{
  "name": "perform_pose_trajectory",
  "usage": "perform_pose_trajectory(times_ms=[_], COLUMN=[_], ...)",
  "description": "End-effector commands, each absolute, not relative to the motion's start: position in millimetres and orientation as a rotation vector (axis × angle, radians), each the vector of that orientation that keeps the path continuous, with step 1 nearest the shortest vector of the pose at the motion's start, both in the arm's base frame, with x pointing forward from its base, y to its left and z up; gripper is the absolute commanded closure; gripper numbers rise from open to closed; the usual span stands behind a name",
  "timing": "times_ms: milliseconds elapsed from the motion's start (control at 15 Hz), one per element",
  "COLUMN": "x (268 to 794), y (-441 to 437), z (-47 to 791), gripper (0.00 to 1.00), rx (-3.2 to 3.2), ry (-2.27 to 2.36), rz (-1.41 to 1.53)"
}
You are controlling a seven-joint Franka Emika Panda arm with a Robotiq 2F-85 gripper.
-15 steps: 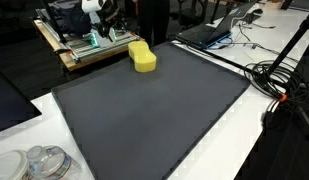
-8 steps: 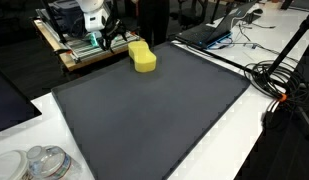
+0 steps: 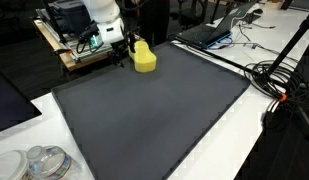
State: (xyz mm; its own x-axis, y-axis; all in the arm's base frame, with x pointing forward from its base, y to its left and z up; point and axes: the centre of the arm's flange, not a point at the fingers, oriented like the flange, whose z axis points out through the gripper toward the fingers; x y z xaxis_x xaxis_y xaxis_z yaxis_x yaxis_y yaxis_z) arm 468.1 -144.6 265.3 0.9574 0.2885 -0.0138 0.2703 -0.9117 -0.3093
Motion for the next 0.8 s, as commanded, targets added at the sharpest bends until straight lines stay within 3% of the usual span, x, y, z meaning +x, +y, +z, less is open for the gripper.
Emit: perform_pose_trajectory(times_ms=[0, 333, 733], x=[523, 565, 581], y=[-141, -93, -23], z=[272, 293, 311], gripper=[0.00, 0.00, 0.00], rx=[-2.774, -2.753, -2.743], ry=[-0.691, -1.018, -1.293], rz=[0.084, 0.106, 0.119])
